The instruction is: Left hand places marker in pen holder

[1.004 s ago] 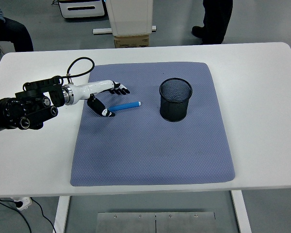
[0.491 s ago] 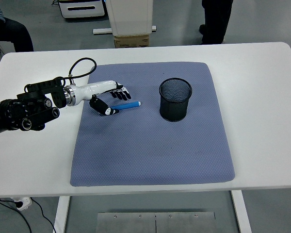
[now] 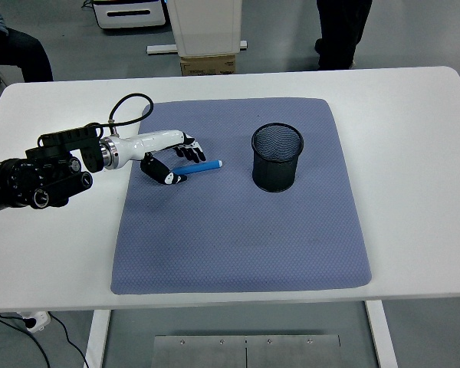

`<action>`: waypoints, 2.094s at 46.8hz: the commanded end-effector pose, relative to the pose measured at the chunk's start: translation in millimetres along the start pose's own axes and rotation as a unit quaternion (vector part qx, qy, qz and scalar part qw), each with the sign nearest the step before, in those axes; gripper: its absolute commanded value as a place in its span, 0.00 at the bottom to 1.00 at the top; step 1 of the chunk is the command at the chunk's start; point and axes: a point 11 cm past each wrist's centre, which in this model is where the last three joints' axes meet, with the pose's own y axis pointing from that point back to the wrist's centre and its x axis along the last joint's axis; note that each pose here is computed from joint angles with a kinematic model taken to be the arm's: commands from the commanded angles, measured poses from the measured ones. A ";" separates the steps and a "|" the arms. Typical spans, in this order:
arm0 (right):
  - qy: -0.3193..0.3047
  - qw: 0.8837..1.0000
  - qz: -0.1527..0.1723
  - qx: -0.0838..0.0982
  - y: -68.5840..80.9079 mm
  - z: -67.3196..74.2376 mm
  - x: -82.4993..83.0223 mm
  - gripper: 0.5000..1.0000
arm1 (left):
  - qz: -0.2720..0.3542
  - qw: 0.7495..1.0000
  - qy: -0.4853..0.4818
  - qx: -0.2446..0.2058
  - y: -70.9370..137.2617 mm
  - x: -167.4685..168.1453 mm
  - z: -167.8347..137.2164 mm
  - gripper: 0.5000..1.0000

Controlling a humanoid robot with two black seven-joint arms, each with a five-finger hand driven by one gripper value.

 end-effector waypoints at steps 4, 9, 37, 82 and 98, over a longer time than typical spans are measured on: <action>0.000 1.000 0.000 0.000 0.0 0.0 0.3 1.00 | -0.002 1.000 0.002 0.001 0.0 -3.7 -1.3 0.37; 0.000 1.000 0.000 0.000 0.0 0.0 -0.3 1.00 | -0.003 1.000 0.003 0.001 0.2 -5.3 -1.8 0.38; 0.000 1.000 0.000 0.000 0.0 0.0 0.3 1.00 | -0.003 1.000 0.002 -0.010 0.3 -5.4 0.4 0.00; 0.000 1.000 0.000 0.000 0.0 0.0 0.1 1.00 | 0.018 0.999 0.019 -0.023 1.4 7.0 3.7 0.52; 0.000 1.000 0.000 0.000 0.0 0.0 -0.3 1.00 | 0.010 0.999 0.041 -0.027 2.4 10.6 6.6 0.82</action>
